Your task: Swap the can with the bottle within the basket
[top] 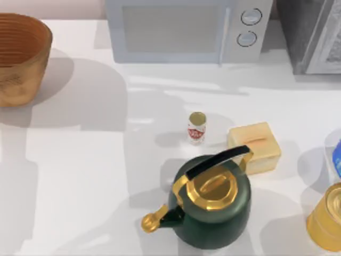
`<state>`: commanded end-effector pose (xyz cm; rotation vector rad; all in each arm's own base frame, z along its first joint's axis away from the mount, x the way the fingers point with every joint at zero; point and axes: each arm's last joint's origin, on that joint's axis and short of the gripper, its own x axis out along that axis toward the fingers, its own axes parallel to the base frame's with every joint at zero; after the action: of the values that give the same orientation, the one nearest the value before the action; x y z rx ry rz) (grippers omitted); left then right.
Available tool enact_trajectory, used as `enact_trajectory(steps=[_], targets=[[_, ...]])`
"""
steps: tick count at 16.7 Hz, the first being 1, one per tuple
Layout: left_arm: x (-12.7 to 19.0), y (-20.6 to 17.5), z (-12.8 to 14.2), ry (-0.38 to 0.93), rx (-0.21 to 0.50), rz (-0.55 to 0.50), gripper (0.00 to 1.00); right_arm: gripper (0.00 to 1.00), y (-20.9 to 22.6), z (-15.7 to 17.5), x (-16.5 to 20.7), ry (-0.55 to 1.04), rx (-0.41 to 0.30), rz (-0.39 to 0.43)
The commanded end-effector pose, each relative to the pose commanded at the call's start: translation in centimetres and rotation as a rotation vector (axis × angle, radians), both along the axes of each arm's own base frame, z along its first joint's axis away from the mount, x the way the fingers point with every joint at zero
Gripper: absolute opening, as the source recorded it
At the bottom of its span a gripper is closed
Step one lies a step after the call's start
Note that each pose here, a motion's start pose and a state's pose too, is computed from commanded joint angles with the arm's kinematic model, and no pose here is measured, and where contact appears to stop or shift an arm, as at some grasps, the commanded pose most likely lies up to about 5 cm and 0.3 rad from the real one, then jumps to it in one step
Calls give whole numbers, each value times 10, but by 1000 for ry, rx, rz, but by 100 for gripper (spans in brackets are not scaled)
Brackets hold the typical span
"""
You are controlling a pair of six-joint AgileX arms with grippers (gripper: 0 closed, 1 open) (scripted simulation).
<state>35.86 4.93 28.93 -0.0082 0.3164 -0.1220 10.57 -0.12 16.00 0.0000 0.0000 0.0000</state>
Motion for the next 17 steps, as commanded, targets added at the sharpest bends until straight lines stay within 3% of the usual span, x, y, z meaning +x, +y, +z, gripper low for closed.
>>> enact_trajectory(steps=[3,7,17], targets=[[-5,33,20,8,8,100,0,100,0,0,0,0,0,0],[-6,36,22,9,8,110,0,100,0,0,0,0,0,0],[39,35,-19,11,8,114,0,100,0,0,0,0,0,0]])
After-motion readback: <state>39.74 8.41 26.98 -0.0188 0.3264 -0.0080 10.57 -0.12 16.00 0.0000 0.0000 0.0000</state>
